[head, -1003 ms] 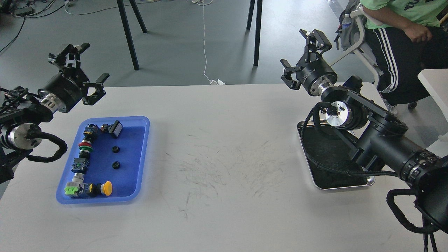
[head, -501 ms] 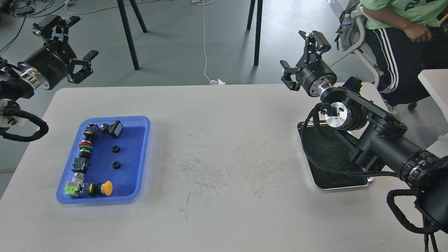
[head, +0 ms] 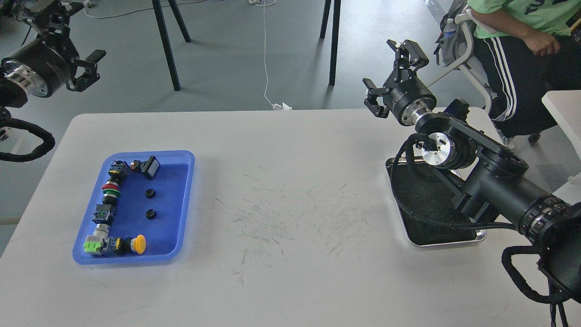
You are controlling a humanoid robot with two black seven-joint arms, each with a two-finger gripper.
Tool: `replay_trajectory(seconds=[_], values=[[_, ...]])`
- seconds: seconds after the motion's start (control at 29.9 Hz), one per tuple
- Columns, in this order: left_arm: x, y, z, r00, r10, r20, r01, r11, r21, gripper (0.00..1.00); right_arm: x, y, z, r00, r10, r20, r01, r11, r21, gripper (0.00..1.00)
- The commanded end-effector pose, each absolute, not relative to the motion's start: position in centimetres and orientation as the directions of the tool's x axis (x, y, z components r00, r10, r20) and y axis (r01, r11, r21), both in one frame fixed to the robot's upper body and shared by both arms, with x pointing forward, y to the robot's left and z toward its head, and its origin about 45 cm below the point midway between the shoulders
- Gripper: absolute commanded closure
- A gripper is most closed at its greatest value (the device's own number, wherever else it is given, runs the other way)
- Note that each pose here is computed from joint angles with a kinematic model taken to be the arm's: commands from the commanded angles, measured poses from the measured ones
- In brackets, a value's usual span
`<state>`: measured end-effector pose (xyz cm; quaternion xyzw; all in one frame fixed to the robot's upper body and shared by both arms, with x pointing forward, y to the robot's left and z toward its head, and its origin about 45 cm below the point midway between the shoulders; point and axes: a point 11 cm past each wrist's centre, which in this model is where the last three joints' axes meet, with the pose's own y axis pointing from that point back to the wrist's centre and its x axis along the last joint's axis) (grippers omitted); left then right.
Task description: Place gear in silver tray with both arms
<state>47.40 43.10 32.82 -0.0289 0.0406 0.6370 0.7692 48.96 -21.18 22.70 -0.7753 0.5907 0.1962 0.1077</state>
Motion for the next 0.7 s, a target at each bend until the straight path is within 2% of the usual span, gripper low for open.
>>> replay_trajectory(seconds=[0.0, 0.2, 0.43, 0.53, 0.67], values=[[47.7, 43.1, 33.5, 0.165, 0.982, -0.093, -0.986, 0.163, -0.03, 0.02, 48.9, -21.1, 22.6, 0.227, -0.875, -0.427, -0.957, -0.281, 0.067, 0.01], [48.0, 43.4, 32.8, 0.1, 0.995, -0.024, -0.995, 0.1, 0.012, 0.03, 48.9, -21.1, 22.6, 0.23, -0.876, -0.424, -0.956, -0.284, 0.067, 0.01], [46.9, 40.7, 30.5, 0.265, 0.964, 0.018, -0.957, 0.261, 0.125, 0.03, 48.8, -21.2, 22.4, 0.233, -0.879, -0.416, -0.955, -0.288, 0.072, 0.01], [45.8, 38.7, 31.3, 0.376, 0.926, 0.03, -0.919, 0.369, 0.141, 0.02, 48.6, -21.3, 22.0, 0.227, -0.878, -0.423, -0.955, -0.285, 0.08, 0.01], [45.0, 38.8, 33.0, 0.402, 0.914, 0.056, -0.91, 0.392, 0.138, 0.03, 48.6, -21.2, 22.0, 0.229, -0.876, -0.424, -0.955, -0.287, 0.078, 0.01]])
